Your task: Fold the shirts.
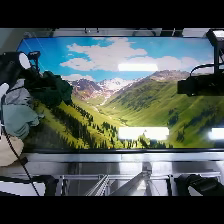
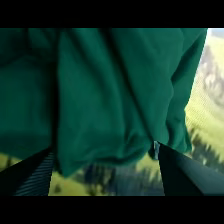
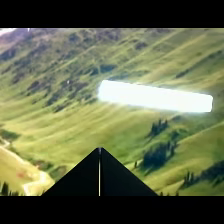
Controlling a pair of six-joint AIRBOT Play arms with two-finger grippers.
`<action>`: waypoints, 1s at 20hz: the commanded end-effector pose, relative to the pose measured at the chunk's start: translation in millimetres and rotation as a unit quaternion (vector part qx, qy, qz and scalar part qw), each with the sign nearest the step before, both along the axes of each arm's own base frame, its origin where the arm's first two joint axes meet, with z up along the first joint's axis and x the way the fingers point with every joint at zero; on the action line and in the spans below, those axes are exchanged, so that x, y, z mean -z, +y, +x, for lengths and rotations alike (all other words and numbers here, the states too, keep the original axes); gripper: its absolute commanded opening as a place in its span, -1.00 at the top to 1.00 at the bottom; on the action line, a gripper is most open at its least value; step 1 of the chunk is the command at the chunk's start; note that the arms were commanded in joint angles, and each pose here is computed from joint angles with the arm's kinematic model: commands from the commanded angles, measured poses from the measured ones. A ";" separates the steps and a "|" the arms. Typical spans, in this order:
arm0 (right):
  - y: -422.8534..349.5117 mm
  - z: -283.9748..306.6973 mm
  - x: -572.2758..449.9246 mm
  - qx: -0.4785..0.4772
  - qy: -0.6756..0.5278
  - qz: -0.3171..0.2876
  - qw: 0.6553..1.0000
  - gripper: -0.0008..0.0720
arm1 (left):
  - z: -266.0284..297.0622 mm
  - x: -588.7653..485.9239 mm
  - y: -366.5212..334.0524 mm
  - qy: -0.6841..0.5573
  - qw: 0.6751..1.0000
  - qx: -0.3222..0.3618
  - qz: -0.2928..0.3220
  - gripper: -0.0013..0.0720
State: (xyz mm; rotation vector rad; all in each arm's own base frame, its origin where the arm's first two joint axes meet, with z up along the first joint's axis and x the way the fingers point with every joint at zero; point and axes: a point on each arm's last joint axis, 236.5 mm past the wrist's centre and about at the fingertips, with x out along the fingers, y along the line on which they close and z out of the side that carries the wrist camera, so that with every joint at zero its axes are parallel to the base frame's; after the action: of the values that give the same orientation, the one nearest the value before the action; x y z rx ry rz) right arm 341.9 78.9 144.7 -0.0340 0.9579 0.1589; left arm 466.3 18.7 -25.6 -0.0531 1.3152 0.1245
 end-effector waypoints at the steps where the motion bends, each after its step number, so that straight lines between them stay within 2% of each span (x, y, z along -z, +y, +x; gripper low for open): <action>1: 3.9 -5.7 3.1 -0.003 0.015 0.007 1.000 0.91 | 21.8 30.2 -15.2 -0.028 1.000 -0.001 -0.012 -1.00; 3: 4.0 -5.7 3.3 -0.003 0.015 0.008 1.000 0.91 | 21.5 41.7 -28.3 -0.018 1.000 0.014 -0.008 -0.93; 4: 4.0 -5.6 3.1 -0.003 0.015 0.007 1.000 0.92 | 19.7 40.0 -30.8 -0.016 1.000 0.020 -0.004 -0.57; 5: 4.0 -5.5 3.0 -0.003 0.014 0.007 1.000 0.91 | 22.2 29.8 -29.7 -0.023 0.999 0.024 0.004 -0.05; 6: 4.2 -4.8 2.1 -0.003 0.012 0.008 1.000 0.91 | 28.6 11.4 -32.0 -0.043 0.999 0.027 0.006 0.27; 7: 4.4 -4.0 -0.5 -0.003 0.006 0.009 1.000 0.91 | 38.4 -18.0 -33.2 -0.078 0.997 0.029 0.004 0.77; 8: 4.5 -2.9 -6.0 -0.003 -0.005 0.012 1.000 0.92 | 49.0 -54.2 -34.8 -0.121 0.992 0.038 0.005 0.92; 11: 5.7 3.1 -46.5 -0.004 -0.076 0.029 0.997 0.91 | 53.4 -193.1 -66.5 -0.263 0.961 0.084 0.004 0.93; 15: -1.8 0.8 -125.1 0.002 -0.172 0.038 0.984 0.91 | -11.1 -349.3 -163.8 -0.411 0.886 0.215 -0.015 0.93; 18: -7.0 -1.7 -162.5 0.006 -0.215 0.039 0.976 0.91 | -78.9 -392.0 -255.0 -0.455 0.820 0.346 -0.043 0.93; 20: -7.1 -3.4 -169.1 0.006 -0.221 0.041 0.974 0.91 | -105.6 -376.3 -307.5 -0.441 0.790 0.423 -0.047 0.92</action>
State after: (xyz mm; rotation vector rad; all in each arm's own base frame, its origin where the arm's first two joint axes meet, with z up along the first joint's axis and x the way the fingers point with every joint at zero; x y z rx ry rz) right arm 341.8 75.7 289.6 0.0116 0.5648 0.1786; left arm 413.6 -224.6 333.4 0.2397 0.3988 -0.4804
